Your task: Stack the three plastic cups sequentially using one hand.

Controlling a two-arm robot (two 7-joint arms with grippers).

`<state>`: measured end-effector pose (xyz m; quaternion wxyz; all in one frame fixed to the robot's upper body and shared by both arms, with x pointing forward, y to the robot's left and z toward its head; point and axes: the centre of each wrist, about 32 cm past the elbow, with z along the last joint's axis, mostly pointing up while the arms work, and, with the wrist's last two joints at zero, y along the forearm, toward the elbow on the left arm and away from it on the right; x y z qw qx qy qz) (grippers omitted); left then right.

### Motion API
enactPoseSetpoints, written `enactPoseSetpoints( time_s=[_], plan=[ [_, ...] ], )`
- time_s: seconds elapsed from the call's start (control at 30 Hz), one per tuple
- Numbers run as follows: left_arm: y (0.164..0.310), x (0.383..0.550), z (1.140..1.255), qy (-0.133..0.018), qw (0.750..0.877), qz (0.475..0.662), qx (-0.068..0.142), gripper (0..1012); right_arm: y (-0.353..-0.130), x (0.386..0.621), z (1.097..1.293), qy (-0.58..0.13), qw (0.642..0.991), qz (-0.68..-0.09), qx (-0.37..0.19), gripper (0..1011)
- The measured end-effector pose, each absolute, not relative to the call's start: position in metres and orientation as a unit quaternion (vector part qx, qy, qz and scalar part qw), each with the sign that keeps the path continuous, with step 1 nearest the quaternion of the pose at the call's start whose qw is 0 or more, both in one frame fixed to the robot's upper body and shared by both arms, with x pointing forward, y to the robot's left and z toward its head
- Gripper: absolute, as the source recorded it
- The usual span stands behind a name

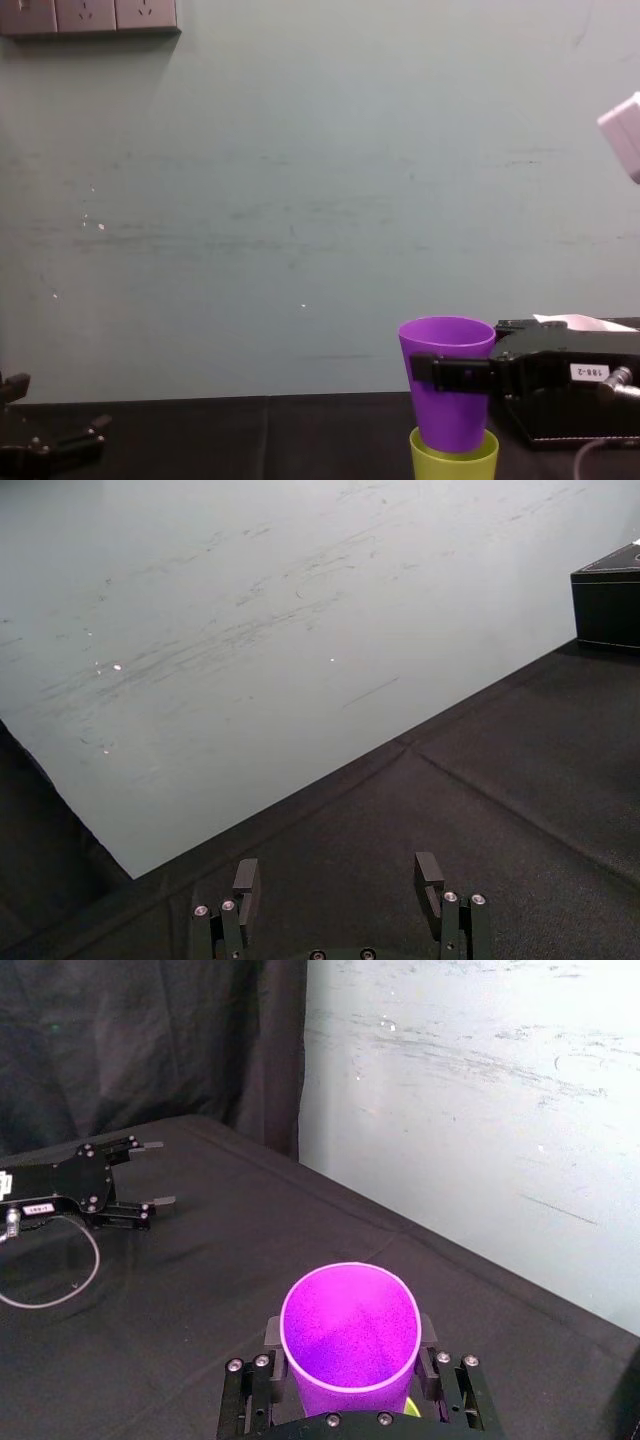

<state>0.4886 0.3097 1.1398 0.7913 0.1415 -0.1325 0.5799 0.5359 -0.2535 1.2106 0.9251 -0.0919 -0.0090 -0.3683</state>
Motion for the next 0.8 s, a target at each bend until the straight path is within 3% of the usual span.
enactPoseSetpoints(
  time_s=[0.8],
  plan=[
    [0.310, 0.489, 1.140, -0.132, 0.791, 0.580, 0.141, 1011, -0.259, 0.544, 1.197, 0.009, 0.926, -0.368, -0.087, 739]
  ],
)
